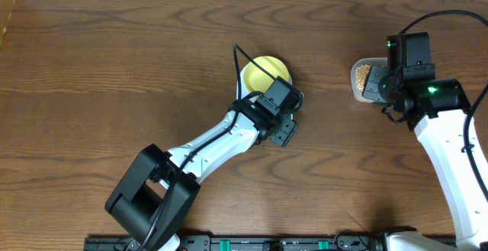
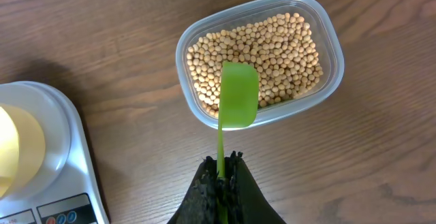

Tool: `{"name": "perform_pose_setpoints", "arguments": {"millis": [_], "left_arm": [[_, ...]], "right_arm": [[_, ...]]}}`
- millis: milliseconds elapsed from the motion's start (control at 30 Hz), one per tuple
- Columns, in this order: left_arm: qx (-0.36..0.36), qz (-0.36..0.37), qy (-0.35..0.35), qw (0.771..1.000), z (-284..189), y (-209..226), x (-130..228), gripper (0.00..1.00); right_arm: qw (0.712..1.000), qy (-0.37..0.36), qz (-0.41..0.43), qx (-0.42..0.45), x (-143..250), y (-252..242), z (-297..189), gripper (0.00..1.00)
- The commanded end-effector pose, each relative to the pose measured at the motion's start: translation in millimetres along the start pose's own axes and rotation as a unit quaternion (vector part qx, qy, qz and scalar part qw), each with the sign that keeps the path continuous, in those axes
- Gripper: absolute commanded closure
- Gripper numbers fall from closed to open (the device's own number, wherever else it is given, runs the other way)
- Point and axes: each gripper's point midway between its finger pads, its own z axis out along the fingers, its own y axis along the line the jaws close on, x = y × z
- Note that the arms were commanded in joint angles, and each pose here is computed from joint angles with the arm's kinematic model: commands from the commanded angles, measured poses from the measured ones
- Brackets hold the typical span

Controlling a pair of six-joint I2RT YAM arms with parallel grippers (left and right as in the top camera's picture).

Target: Scoop item into bowl and weigh 50g on scale

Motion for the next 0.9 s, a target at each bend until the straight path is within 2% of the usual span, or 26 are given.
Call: {"name": "perform_pose_setpoints", "arguments": {"millis": [0, 867], "left_arm": [[0.005, 0.001, 0.017, 1.0, 11, -1, 11, 0.34], [0.012, -0.001, 0.049, 0.999, 30, -2, 26, 0.34]], "right_arm": [[1.0, -0.011, -0.001, -0.005, -8, 1, -6, 0.99], [1.0, -0.006, -0.002, -0.002, -6, 0, -6, 0.99]]}}
